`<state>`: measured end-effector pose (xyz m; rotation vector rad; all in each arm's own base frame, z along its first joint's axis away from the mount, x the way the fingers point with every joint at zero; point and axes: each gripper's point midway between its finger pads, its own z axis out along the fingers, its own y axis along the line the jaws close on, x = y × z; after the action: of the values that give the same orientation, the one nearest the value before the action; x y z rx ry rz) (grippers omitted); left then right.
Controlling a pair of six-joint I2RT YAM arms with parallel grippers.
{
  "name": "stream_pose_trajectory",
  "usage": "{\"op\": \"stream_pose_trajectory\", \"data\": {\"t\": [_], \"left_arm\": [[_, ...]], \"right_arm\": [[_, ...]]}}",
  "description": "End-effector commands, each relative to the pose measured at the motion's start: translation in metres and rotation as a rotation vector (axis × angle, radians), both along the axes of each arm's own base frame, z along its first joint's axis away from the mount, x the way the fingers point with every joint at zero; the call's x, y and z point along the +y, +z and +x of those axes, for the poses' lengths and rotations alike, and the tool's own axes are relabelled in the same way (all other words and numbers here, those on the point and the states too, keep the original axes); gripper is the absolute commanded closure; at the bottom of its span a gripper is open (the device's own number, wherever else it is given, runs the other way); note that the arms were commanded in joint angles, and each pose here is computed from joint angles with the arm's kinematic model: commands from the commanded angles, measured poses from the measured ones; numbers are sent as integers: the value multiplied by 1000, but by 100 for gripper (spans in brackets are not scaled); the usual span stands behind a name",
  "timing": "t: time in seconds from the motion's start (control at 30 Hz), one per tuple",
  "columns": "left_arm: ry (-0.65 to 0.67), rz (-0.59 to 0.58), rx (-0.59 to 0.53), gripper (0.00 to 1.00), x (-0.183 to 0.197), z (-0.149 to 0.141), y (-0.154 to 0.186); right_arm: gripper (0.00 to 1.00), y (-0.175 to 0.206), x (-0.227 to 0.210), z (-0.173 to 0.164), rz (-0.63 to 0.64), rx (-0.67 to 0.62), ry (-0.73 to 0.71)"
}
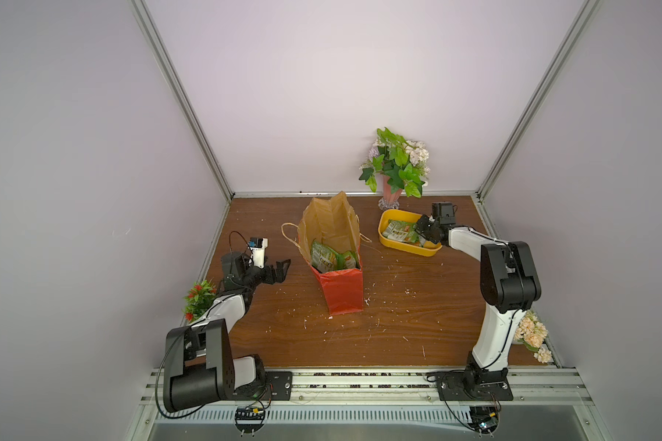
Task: Place the condiment packets inside the bag
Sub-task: Pick up the condiment packet from the storage box.
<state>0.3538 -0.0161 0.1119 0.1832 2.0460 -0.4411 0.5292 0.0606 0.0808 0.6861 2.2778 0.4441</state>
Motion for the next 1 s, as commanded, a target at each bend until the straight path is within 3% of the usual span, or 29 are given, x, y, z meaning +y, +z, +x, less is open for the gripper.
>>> {"op": "stream_pose_trajectory", "data": {"t": [0.0, 0.27, 0.33, 0.4, 0.63, 0.97], "left_arm": [[-12, 5, -24, 1, 0, -2, 3], [-13, 4, -27, 1, 0, -3, 4], [-12, 5, -27, 1, 0, -3, 4], [-12, 4, -27, 1, 0, -3, 4], [-12, 3, -28, 1, 0, -2, 4], [-7, 2, -25, 1, 1, -2, 4]], "right_arm": [[83, 16, 9, 14, 31, -56, 17], [84, 11, 21, 20, 106, -76, 34], [98, 14, 22, 20, 115, -82, 35], [100, 25, 21, 19, 116, -107, 34], [100, 113, 10, -8, 81, -284, 18], [100, 247, 39, -92, 66, -568, 99]]}}
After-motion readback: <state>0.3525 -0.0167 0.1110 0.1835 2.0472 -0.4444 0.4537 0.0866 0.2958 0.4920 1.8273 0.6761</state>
